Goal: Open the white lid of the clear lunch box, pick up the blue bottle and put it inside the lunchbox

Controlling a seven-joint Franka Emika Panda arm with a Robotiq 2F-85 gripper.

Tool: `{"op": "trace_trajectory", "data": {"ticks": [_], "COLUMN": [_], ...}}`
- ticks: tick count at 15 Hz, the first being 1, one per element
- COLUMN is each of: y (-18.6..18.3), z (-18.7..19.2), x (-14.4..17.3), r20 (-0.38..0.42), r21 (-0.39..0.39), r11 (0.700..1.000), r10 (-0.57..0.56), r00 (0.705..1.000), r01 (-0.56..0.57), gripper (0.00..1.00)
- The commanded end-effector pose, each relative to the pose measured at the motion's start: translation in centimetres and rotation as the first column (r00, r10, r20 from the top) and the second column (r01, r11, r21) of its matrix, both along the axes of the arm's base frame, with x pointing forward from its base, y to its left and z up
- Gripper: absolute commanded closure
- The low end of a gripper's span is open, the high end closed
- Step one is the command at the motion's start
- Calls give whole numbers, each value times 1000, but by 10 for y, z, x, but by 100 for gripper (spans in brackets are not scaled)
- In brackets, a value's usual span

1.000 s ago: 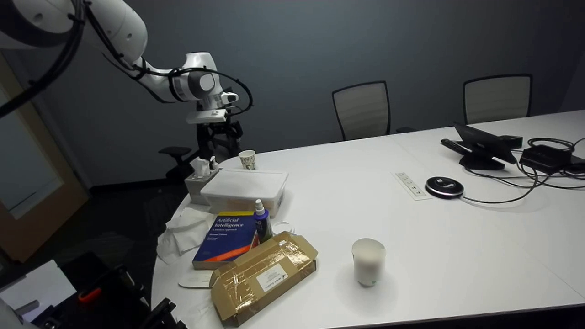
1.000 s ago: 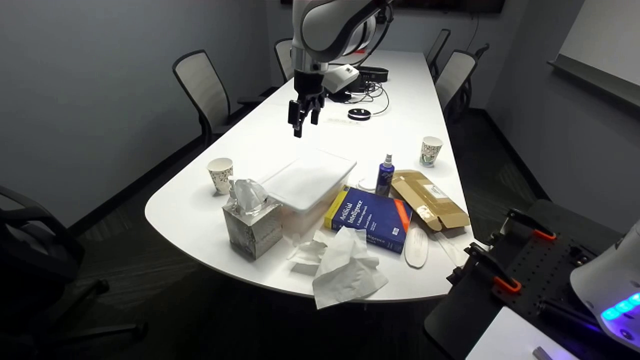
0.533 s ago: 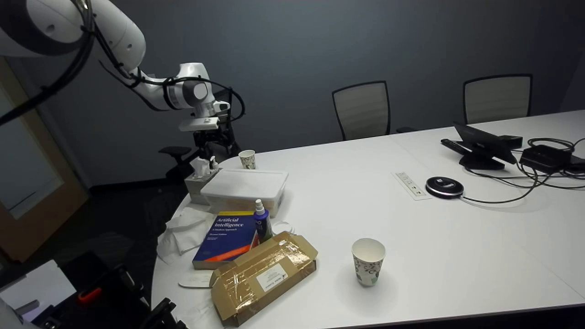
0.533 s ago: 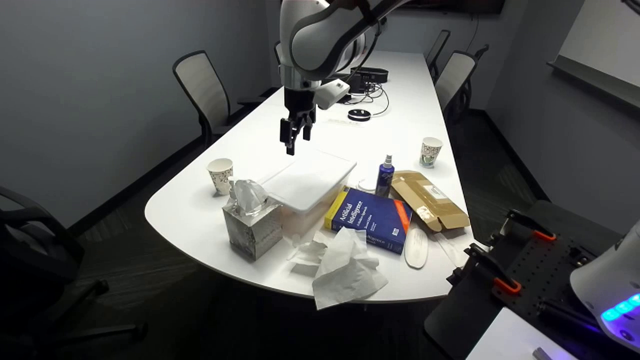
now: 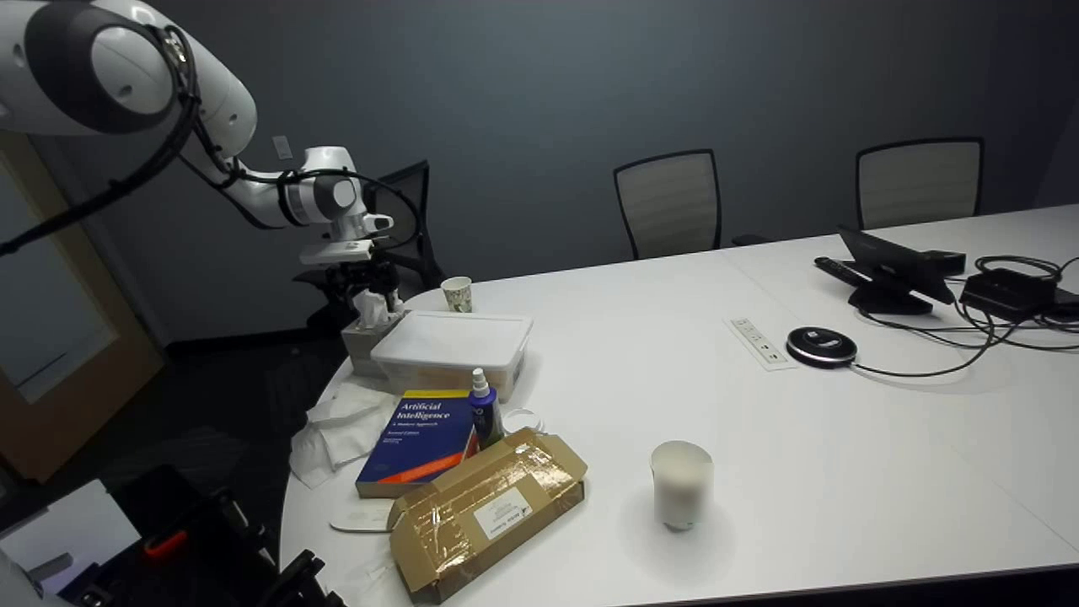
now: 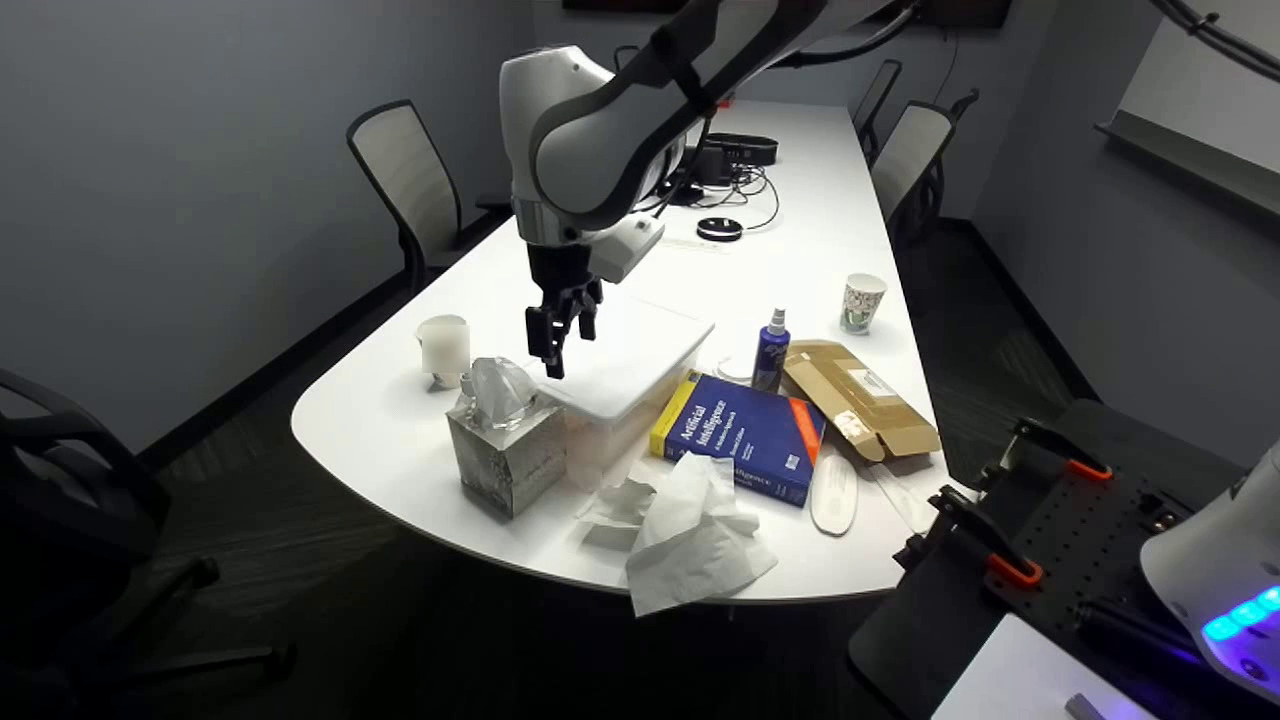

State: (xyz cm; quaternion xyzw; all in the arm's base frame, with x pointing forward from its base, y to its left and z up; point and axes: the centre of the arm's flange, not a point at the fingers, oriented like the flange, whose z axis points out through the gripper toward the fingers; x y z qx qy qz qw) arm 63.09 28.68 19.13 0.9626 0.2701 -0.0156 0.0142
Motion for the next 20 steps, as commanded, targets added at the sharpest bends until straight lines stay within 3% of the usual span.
{"op": "trace_trajectory", "data": {"ticks": [1,4,11,16,20], "y": [5,6,24,47,57], "z": [-11,-31,-65,-66,-73], "x": [1,-3,-2,-6,-18], "r20": [-41,-64,2,71,65], "r21": [-64,-115,-212,-332,-401], "r11": [997,992,976,941,914], "r10": [-39,-58,-55,-39,-47], "r00": [998,996,998,997,997], "r01": [36,50,55,61,69], "gripper": [0,0,0,0,0]}}
